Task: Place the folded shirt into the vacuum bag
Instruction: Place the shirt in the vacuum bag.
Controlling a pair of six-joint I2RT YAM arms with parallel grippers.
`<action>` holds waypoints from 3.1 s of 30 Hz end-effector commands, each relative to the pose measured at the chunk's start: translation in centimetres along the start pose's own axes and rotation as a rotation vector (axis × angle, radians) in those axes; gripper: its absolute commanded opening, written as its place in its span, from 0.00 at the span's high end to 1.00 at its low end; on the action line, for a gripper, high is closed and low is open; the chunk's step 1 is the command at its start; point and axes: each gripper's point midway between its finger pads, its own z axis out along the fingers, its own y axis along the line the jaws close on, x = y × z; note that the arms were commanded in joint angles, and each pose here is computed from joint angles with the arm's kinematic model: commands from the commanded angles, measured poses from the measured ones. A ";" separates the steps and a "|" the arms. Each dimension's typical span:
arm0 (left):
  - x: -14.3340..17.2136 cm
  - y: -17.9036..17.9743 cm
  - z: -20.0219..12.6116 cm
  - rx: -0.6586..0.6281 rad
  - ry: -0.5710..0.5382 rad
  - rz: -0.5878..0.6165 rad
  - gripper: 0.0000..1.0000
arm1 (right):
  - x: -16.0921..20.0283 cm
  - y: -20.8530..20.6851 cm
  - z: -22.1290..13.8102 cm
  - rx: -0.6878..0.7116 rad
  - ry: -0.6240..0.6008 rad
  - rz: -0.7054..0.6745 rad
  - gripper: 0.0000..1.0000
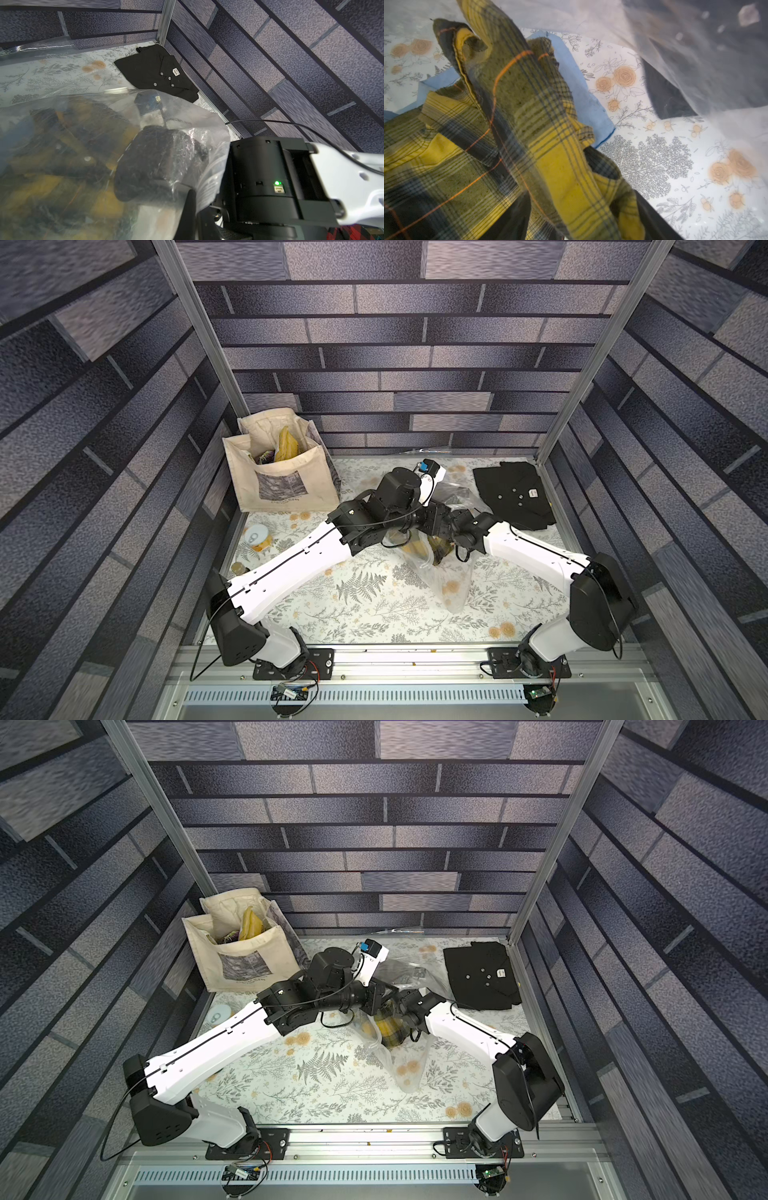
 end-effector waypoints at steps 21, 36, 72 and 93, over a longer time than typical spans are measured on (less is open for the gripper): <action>5.1 1.4 3.7 -0.047 0.158 -0.022 0.97 | 4.8 2.2 -3.0 -0.281 0.165 0.208 0.37; 6.9 1.3 4.7 -0.041 0.190 -0.016 0.95 | 12.2 -0.6 -0.4 -0.222 0.300 0.451 0.34; 6.5 -0.9 4.1 0.014 0.206 0.032 0.95 | 1.3 12.1 2.2 -0.844 -0.135 0.662 1.00; 6.0 2.2 1.5 -0.043 0.173 0.004 0.95 | 7.6 3.6 4.6 -0.459 0.135 0.644 0.33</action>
